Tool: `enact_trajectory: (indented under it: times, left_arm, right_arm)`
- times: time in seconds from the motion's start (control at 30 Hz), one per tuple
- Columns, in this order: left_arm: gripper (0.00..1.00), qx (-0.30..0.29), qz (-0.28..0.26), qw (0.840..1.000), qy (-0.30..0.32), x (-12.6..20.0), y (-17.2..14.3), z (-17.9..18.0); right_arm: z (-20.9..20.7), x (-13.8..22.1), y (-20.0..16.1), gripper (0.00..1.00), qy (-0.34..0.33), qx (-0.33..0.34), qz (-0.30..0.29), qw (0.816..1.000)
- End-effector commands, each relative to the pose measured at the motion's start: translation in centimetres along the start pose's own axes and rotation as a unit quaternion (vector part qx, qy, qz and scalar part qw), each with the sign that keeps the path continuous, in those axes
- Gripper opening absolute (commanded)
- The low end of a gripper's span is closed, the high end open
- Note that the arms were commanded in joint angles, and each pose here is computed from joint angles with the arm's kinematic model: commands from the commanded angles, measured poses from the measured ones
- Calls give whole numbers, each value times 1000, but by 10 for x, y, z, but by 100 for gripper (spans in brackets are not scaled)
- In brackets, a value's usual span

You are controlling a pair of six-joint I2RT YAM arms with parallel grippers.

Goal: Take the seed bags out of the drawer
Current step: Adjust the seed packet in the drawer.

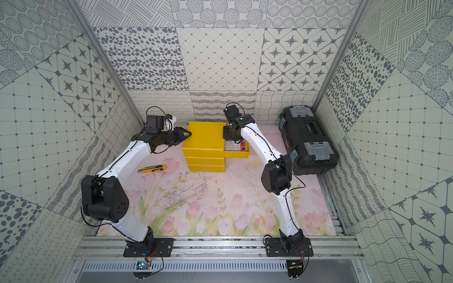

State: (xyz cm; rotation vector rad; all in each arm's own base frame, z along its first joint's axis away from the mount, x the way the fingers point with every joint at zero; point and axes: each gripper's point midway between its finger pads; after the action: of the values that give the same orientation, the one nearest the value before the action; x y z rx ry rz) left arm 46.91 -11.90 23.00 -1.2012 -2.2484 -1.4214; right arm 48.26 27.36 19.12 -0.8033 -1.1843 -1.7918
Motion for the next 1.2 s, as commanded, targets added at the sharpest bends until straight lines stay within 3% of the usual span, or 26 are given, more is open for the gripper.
enact_trajectory:
  times: [0.0, 0.1, 0.37, 0.57, 0.8, 1.17]
  left_arm:
    - [42, 39, 94, 994, 35, -2, -50, 20]
    - [42, 40, 95, 994, 35, -2, -51, 20]
    - [42, 41, 94, 994, 34, -2, -50, 20]
    - [42, 43, 95, 994, 33, -2, -51, 20]
    - [42, 44, 96, 994, 31, -3, -51, 20]
    - [42, 42, 95, 994, 31, -3, -51, 20]
  right_arm:
    - [25, -5, -7, 27, 93, -35, 35, 994]
    - [28, 5, -2, 28, 125, -51, 23, 991]
    - [17, 52, 20, 43, 122, -48, -33, 991]
    - [-4, 70, 25, 50, 62, -31, -54, 996]
    - [-31, 57, 20, 60, -37, 0, -46, 998]
    - [-34, 24, 13, 65, -71, 14, -29, 997]
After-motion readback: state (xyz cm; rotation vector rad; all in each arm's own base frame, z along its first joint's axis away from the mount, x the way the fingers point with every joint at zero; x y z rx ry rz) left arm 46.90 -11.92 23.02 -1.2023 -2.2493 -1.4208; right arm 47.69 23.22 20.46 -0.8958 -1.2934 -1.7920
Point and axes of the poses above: each gripper's point midway between its finger pads, its own x axis back along the fingers, its own z axis along the line the jaws close on, y = z × x, and after that the axes turned 13 degrees about -x, right-handed
